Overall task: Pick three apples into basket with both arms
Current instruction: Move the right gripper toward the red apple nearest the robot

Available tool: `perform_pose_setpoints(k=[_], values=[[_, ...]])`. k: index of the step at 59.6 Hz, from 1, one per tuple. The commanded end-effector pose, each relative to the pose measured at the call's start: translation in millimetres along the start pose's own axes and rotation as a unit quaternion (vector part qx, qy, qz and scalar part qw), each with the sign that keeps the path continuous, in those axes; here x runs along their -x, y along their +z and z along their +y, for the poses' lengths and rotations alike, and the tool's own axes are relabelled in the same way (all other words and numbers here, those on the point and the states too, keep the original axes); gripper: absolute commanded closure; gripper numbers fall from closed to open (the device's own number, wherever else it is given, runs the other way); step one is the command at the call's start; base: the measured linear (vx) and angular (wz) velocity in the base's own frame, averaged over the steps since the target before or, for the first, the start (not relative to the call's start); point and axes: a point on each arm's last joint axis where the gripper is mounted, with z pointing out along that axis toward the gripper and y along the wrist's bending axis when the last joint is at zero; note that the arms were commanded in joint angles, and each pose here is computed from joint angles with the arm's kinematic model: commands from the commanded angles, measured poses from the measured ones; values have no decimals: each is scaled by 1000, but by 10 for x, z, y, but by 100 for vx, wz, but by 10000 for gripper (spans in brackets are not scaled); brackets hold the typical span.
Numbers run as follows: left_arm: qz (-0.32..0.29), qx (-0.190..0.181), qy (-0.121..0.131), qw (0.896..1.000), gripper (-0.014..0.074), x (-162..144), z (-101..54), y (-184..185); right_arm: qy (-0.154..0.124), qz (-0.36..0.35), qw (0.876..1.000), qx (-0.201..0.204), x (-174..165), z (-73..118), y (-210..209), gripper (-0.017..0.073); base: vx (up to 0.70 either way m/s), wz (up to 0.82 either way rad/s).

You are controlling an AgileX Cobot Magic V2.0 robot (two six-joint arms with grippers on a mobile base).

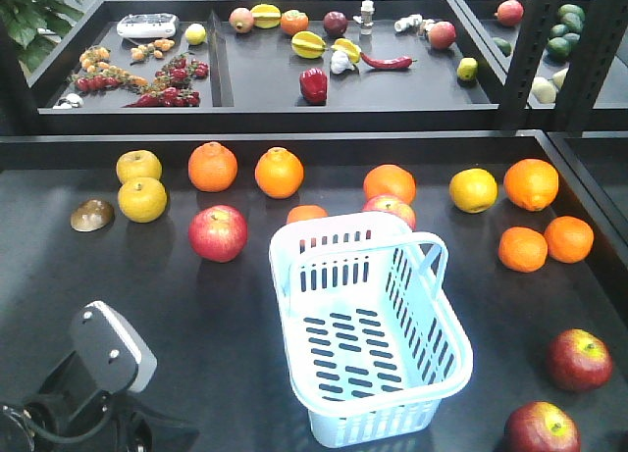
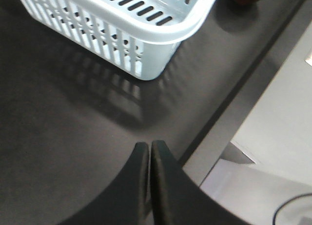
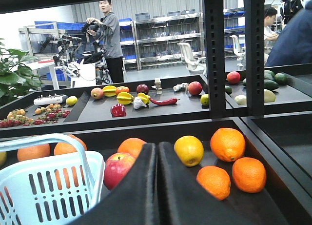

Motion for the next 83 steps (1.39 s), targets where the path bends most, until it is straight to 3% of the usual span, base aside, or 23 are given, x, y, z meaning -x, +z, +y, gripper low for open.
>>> perform_pose_setpoints(k=[1, 15, 60, 65, 69, 72, 77, 83], values=[[-64, 25, -19, 997, 601, 157, 27, -62, -3, -32, 999, 9, 18, 15, -7, 564, 0, 0], [-119, 59, -52, 990, 601, 251, 98, -86, -3, -32, 999, 9, 18, 15, -7, 564, 0, 0], [-107, 48, -52, 992, 599, 231, 77, -79, -3, -33, 999, 9, 20, 16, -7, 565, 0, 0], [-109, 46, -60, 991, 599, 234, 76, -79, 10, -33, 999, 9, 21, 15, -7, 565, 0, 0], [-111, 44, -68, 991, 599, 236, 74, -80, 45, -33, 998, 9, 21, 13, -7, 565, 0, 0], [-111, 43, -71, 990, 599, 237, 73, -80, 89, -33, 995, 9, 22, 11, -7, 565, 0, 0], [-112, 43, -75, 990, 599, 239, 73, -80, 215, -33, 976, 10, 25, 4, -8, 564, 0, 0], [-112, 42, -75, 990, 599, 239, 72, -80, 371, -33, 928, 10, 25, -6, -8, 564, 0, 0]])
